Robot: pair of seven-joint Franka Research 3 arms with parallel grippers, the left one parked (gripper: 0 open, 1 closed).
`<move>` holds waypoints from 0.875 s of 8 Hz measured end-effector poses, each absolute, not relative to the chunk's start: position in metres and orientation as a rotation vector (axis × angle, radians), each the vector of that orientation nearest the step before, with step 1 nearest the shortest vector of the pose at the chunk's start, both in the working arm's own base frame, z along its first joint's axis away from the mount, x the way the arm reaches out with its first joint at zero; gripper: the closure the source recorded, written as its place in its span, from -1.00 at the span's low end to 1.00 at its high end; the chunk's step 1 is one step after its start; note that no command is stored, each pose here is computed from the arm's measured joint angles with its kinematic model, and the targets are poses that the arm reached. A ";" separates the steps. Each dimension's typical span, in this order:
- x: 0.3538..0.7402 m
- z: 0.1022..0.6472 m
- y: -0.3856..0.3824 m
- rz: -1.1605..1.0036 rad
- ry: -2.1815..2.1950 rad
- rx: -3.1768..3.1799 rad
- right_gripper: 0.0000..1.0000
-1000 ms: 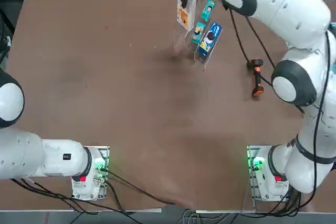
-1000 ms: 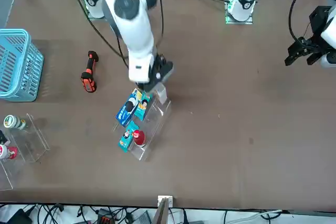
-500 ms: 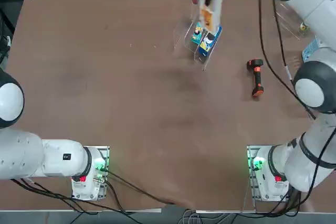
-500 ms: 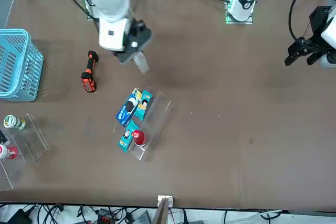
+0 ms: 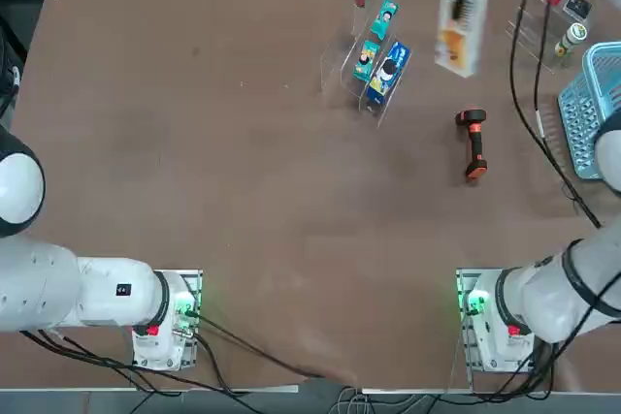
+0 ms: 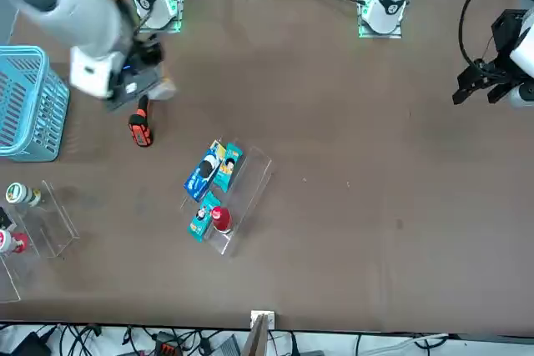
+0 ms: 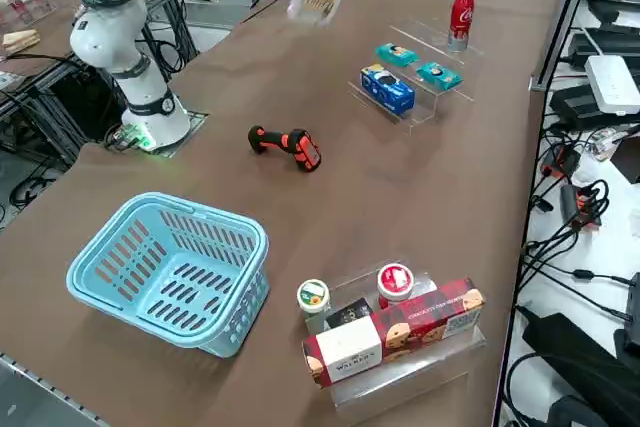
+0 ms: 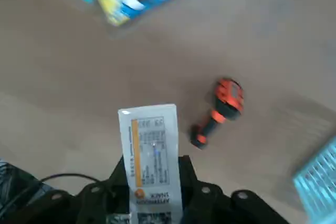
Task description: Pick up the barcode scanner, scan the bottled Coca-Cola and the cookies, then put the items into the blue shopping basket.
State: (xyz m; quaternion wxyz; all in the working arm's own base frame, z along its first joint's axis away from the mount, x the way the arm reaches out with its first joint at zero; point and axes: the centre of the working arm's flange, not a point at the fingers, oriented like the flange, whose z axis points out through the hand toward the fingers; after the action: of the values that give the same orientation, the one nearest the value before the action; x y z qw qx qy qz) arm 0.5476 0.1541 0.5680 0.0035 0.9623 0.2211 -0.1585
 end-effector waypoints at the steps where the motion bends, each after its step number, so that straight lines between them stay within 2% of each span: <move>1: 0.549 0.551 0.095 -0.524 0.637 3.021 0.39; 4: 0.522 0.518 -0.077 -0.568 0.522 3.066 0.39; 7: 0.480 0.519 -0.227 -0.463 0.479 3.128 0.39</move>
State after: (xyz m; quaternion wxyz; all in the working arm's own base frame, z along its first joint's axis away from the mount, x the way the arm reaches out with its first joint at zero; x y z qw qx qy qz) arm 0.4805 -0.2273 0.5193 -0.0284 0.9777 0.1496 -0.1448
